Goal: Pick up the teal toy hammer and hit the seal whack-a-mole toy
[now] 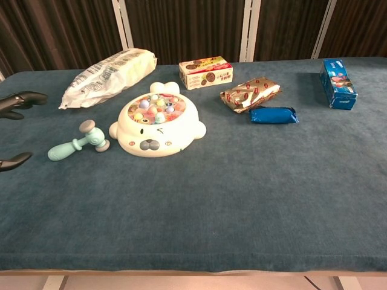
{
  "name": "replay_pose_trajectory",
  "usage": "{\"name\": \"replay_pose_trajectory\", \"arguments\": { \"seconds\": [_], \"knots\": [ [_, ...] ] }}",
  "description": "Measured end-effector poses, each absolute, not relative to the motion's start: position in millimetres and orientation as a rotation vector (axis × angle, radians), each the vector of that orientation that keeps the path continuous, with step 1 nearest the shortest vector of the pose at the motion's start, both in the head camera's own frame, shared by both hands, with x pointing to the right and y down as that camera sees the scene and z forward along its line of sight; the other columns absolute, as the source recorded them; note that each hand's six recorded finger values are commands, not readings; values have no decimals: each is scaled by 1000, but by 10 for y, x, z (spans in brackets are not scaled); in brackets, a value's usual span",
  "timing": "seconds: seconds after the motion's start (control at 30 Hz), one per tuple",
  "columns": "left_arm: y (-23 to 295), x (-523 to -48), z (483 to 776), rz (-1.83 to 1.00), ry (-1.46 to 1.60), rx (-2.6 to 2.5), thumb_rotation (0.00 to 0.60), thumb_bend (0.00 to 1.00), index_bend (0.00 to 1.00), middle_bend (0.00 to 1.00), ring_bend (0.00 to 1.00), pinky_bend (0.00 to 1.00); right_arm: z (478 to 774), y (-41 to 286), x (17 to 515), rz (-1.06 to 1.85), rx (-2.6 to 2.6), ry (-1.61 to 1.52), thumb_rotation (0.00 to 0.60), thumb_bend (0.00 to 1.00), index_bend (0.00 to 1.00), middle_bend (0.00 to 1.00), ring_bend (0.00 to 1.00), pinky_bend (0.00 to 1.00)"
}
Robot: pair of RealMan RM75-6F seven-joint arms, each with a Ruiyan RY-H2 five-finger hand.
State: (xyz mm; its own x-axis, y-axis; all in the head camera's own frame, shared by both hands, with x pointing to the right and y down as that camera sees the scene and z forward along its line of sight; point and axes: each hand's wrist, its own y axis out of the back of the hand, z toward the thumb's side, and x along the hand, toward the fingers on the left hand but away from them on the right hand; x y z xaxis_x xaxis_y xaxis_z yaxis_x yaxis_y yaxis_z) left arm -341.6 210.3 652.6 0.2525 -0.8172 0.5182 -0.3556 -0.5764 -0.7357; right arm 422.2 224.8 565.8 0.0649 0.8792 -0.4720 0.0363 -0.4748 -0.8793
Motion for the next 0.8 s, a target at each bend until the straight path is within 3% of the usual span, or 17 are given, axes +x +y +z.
{"name": "replay_pose_trajectory", "arguments": {
  "seconds": [0.37, 0.57, 0.8],
  "knots": [
    [1684, -3228, 7025, -1491, 1070, -1913, 600, 368, 163, 160, 128, 163, 5638, 2215, 4298, 1524, -1598, -957, 600, 313, 0, 0, 0, 0],
    [1608, -3168, 7188, -1535, 1082, -1928, 600, 368, 226, 219, 176, 164, 5630, 2232, 4284, 1513, -1613, -934, 600, 313, 0, 0, 0, 0],
    [1580, -3098, 7329, -1591, 1057, -1950, 600, 369, 226, 219, 177, 164, 5619, 2244, 4270, 1502, -1629, -932, 600, 313, 0, 0, 0, 0]
  ]
}}
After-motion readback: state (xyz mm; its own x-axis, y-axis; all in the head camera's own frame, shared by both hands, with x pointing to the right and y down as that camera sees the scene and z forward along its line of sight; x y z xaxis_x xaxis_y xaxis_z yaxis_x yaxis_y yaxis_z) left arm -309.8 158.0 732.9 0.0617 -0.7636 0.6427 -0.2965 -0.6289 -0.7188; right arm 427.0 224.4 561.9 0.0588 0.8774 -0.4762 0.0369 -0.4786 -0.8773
